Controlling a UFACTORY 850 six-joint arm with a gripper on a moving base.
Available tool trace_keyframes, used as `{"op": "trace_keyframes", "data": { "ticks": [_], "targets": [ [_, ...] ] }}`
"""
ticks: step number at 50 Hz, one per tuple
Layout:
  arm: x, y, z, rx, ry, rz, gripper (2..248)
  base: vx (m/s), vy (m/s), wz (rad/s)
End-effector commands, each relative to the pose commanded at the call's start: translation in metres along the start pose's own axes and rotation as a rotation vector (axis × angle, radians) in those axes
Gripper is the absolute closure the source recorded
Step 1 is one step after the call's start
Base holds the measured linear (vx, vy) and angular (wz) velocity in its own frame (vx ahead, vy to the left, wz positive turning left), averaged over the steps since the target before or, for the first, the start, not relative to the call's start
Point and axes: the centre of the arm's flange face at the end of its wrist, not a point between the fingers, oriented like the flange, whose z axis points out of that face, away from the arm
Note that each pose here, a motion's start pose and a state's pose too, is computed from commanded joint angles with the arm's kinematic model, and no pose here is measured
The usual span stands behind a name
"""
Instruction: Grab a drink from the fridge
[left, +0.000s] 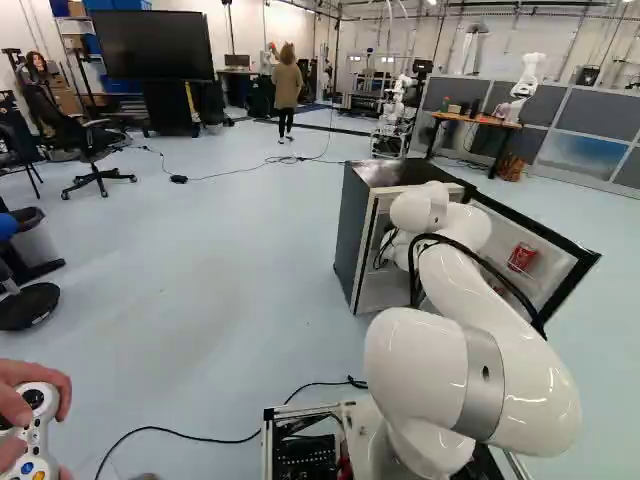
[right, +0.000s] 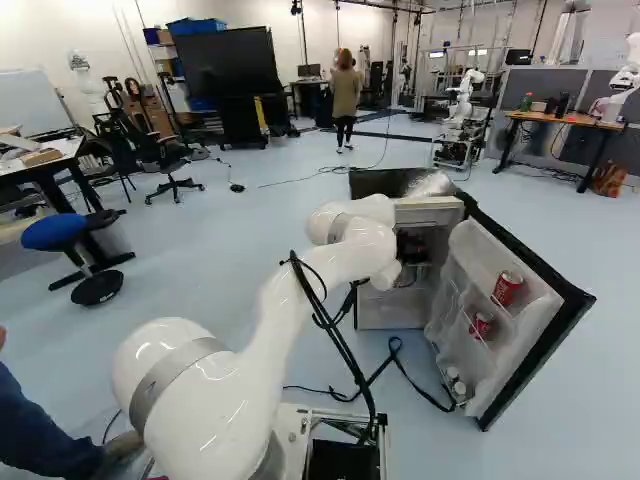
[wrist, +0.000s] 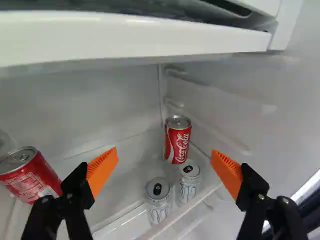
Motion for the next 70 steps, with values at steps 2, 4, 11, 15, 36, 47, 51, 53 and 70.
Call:
{"op": "trace_keyframes", "data": {
  "ticks": [2, 4, 11, 15, 36, 47, 51, 53, 70],
  "targets": [
    [0.000, 0.000, 0.001, 0.000, 0.001, 0.000, 3, 0.000, 0.000, 0.000],
    [-0.001, 0.000, 0.002, 0.000, 0.001, 0.000, 3, 0.000, 0.000, 0.000],
    [-0.003, 0.000, 0.006, 0.000, 0.003, 0.000, 3, 0.000, 0.000, 0.000],
    [-0.004, 0.001, 0.008, -0.001, 0.002, 0.000, 3, 0.000, 0.000, 0.000],
    [-0.013, 0.010, 0.021, -0.013, -0.006, 0.002, 3, 0.000, 0.000, 0.000],
    [-0.018, 0.016, 0.027, -0.020, -0.012, 0.003, 3, 0.000, 0.000, 0.000],
    [-0.020, 0.017, 0.029, -0.021, -0.011, 0.003, 3, 0.000, 0.000, 0.000],
    [-0.021, 0.017, 0.030, -0.021, -0.009, 0.003, 3, 0.000, 0.000, 0.000],
    [-0.025, 0.014, 0.038, -0.018, 0.019, 0.001, 3, 0.000, 0.000, 0.000]
  ]
}}
